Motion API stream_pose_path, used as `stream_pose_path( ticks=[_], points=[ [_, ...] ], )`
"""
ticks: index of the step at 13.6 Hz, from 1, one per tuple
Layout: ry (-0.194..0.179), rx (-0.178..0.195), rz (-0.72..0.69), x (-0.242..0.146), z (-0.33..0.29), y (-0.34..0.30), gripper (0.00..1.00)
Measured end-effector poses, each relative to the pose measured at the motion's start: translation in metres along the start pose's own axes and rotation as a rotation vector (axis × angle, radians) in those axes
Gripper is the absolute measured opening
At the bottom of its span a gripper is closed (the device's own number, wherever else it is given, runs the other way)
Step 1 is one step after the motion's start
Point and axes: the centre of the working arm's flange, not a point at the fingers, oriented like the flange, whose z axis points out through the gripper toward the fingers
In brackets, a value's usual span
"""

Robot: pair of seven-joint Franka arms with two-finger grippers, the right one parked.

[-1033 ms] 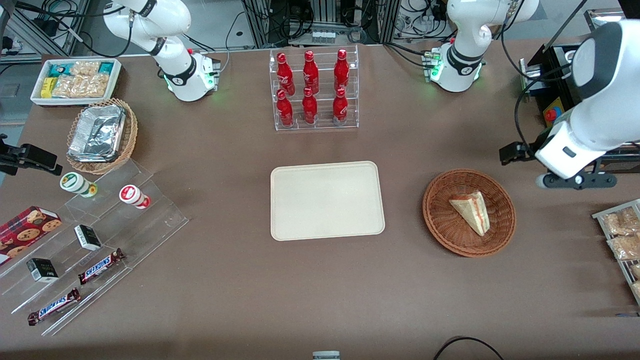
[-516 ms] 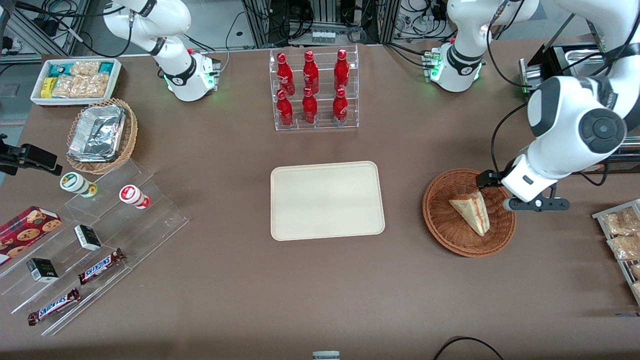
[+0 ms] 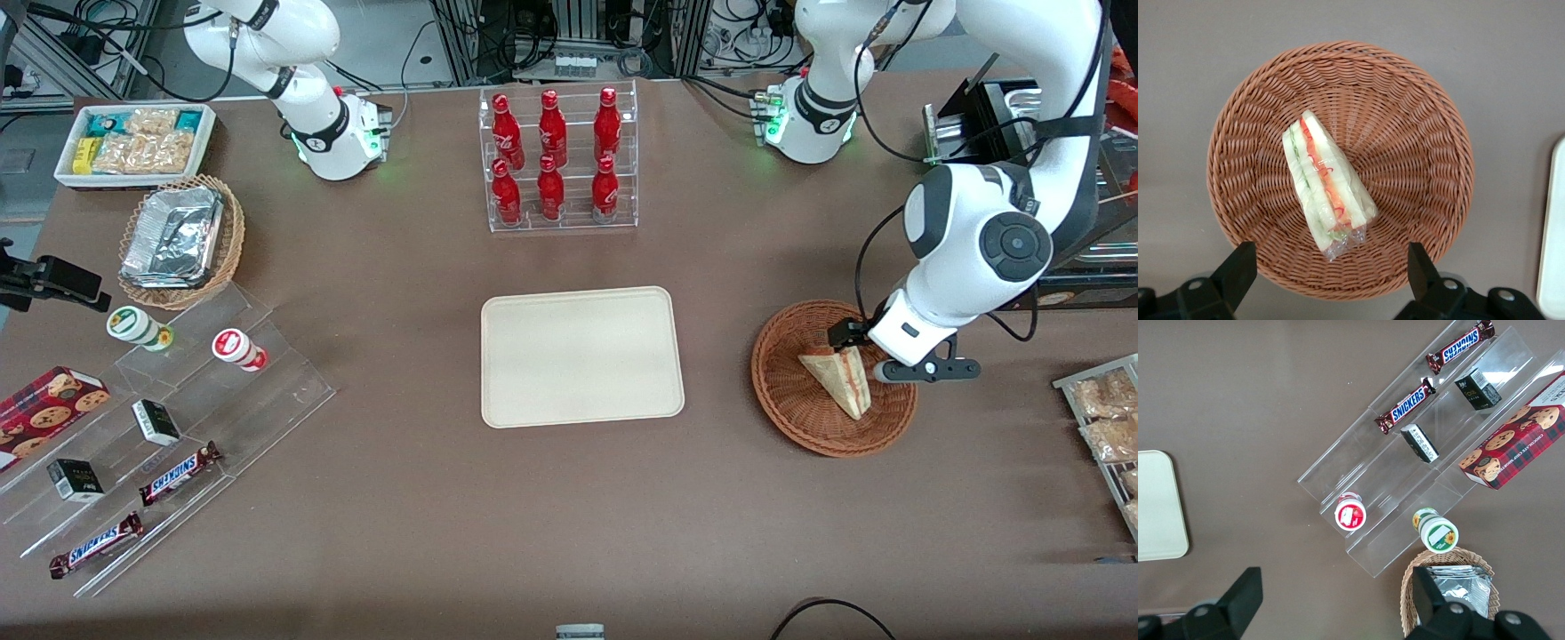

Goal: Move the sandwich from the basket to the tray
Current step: 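Lower the open left gripper onto the sandwich's narrow end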

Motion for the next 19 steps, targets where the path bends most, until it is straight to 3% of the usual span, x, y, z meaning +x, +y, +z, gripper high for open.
stream_pose_path(
  ticks=[4,8,19],
  points=[
    [0.02,-0.009,-0.318,0.0,0.013,0.0,1.0],
    [0.029,-0.019,-0.547,0.005,0.029,0.001,1.0],
    [-0.038,0.01,-0.587,0.005,0.075,-0.001,1.0]
  ],
)
